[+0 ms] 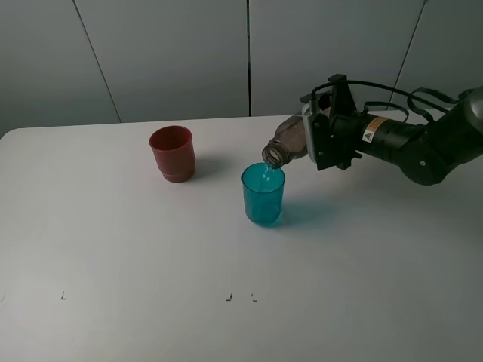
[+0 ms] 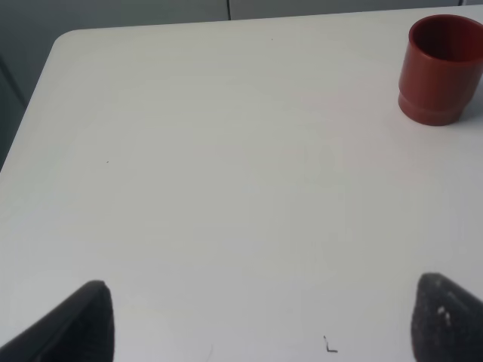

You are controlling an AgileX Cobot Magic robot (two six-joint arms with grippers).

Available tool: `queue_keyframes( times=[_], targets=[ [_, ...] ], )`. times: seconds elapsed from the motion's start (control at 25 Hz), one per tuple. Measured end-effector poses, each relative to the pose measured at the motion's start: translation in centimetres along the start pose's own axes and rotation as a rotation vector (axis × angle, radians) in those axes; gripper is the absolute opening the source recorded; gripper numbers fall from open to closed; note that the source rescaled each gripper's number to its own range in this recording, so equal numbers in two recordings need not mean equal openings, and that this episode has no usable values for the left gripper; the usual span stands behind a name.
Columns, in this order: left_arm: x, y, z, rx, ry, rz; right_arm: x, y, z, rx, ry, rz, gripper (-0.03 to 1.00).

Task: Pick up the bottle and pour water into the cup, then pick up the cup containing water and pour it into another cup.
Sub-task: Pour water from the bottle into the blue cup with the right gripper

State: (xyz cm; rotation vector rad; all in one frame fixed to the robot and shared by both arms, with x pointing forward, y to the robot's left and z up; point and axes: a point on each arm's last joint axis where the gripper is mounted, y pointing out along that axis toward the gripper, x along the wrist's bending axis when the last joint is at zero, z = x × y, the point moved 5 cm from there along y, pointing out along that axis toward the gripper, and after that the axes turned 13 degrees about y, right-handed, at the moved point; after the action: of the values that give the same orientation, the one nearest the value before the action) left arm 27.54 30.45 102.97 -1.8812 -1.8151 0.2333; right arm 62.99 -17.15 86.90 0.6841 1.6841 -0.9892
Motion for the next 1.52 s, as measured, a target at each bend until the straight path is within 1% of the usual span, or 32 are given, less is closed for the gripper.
queue_keyframes(
  times=[1.04,1.2,1.52],
  targets=[
    [0.0,0.0,0.0,0.0,0.0,0.0,-0.31,0.0,-0.05,-0.003,-0.081,0.022,0.0],
    [0.0,0.0,0.0,0.0,0.0,0.0,-0.6,-0.01,-0.15,-0.009,-0.083,0.043,0.0],
    [0.0,0.0,0.0,0.0,0.0,0.0,-0.83,-0.02,-0.13,-0.007,-0.089,0.059,0.0]
  ],
)
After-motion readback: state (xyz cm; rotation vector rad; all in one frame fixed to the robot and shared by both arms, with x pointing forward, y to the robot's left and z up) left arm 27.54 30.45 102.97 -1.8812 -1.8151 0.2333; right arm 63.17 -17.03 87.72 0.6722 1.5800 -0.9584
